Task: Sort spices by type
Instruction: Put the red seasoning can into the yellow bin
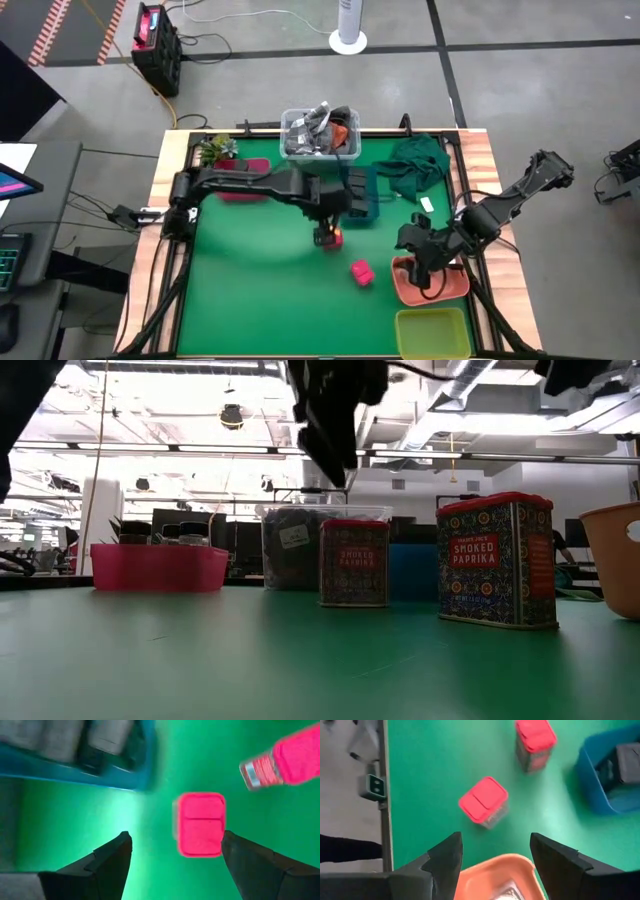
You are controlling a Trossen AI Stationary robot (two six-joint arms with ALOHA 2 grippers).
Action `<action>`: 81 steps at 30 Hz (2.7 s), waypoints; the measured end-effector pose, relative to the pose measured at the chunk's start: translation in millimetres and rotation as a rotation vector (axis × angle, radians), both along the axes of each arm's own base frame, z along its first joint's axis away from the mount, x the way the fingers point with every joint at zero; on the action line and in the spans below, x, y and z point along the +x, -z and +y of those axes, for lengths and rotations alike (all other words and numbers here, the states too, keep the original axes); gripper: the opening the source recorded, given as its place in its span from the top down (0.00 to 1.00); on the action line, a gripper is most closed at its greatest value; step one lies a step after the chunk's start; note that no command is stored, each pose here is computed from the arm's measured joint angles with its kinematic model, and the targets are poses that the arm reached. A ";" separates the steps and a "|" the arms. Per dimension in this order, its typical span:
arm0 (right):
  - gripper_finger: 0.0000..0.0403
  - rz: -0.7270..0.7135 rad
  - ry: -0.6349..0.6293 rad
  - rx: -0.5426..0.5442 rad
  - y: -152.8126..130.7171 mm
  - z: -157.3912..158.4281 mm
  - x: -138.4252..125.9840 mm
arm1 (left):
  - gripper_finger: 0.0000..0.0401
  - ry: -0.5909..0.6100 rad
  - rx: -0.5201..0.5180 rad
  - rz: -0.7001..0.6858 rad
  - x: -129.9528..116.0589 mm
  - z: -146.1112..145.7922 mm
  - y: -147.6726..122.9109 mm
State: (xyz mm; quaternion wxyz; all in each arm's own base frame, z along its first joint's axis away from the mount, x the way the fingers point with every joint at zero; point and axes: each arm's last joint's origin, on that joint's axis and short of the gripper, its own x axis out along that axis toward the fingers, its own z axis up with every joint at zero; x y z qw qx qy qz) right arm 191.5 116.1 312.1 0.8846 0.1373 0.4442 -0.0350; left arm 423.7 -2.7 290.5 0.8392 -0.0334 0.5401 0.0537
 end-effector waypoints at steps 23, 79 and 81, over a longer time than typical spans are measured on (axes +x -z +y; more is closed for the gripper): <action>0.34 0.029 -0.172 -0.163 43.9 -35.5 84.8 | 0.26 -0.591 0.241 -0.279 -103.1 16.2 -117.3; 0.20 0.146 -0.443 -0.182 118.8 -87.7 194.3 | 0.34 -0.693 0.047 -0.434 -262.8 10.7 -82.8; 0.22 0.131 -0.445 -0.187 116.6 -87.6 195.3 | 0.34 -0.693 0.051 -0.426 -263.4 10.7 -82.3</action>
